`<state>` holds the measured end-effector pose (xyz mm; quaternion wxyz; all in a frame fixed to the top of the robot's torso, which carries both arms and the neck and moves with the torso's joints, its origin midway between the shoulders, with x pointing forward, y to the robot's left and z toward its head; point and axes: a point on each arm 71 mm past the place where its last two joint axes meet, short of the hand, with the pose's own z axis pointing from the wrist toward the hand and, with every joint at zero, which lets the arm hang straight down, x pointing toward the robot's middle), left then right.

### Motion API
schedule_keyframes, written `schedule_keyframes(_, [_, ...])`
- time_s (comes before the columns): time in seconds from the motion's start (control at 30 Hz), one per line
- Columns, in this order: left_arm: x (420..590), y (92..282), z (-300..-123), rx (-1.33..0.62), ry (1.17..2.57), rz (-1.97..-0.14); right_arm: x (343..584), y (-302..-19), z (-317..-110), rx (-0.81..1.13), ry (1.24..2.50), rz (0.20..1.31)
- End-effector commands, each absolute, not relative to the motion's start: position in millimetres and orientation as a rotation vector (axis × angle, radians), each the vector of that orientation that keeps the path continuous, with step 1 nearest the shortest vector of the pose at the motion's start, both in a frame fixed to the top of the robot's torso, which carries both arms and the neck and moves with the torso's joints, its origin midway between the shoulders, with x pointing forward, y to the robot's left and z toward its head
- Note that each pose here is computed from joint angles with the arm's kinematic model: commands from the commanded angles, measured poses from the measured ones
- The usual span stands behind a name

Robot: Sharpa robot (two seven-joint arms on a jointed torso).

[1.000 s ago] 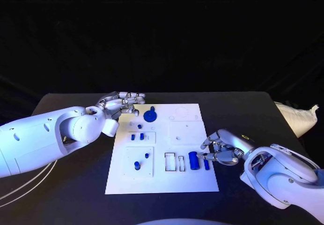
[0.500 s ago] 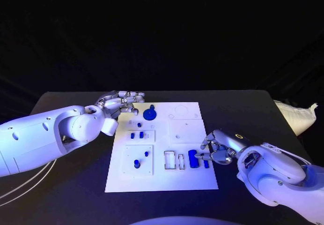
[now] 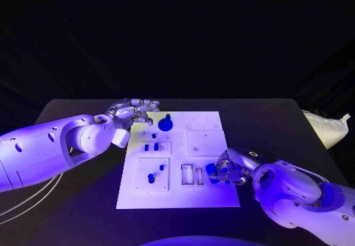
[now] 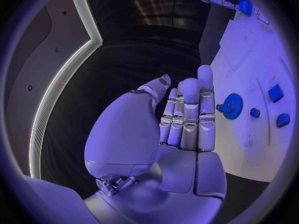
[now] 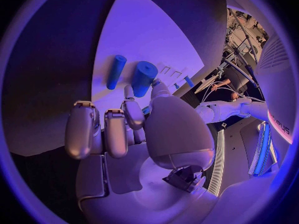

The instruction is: Assemble the parts on the task board

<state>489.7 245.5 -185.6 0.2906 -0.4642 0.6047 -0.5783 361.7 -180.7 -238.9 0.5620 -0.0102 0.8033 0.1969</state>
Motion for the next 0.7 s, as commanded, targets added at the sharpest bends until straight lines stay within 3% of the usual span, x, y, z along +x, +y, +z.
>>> schedule_keyframes(0.03, [489.0, 243.0, -184.7, -1.224, 1.621, -1.565, 361, -180, -243, -0.083, 1.924, 0.418])
schedule_keyframes(0.47, [488.8, 242.1, -184.7, -1.224, 1.623, -1.566, 364, -171, -254, -0.086, 1.974, 0.417])
schedule_keyframes(0.7, [488.9, 241.3, -184.8, -1.222, 1.624, -1.570, 363, -170, -246, 0.067, 1.890, 0.506])
